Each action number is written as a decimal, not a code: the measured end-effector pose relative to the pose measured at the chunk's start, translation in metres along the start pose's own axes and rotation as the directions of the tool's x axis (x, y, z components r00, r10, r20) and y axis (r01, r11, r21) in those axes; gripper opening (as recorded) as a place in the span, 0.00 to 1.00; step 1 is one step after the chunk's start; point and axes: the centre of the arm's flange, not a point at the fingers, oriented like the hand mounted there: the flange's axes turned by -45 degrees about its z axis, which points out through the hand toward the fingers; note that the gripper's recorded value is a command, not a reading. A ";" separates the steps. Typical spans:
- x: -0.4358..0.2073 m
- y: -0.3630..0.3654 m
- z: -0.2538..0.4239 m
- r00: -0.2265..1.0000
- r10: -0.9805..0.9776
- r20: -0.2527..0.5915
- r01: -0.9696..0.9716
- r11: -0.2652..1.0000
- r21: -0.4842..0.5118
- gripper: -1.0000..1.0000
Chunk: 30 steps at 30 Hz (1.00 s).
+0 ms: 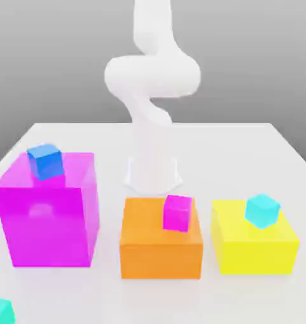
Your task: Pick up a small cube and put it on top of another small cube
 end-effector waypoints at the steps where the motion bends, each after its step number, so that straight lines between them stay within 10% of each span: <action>1: 0.003 0.006 0.017 0.998 0.050 0.023 -0.049 0.999 -0.017 0.50; 15: -0.016 0.120 0.240 0.722 0.671 0.168 -0.601 0.729 -0.328 0.50; 30: -0.171 0.269 0.436 0.085 0.996 -0.037 -0.761 0.041 -0.647 0.50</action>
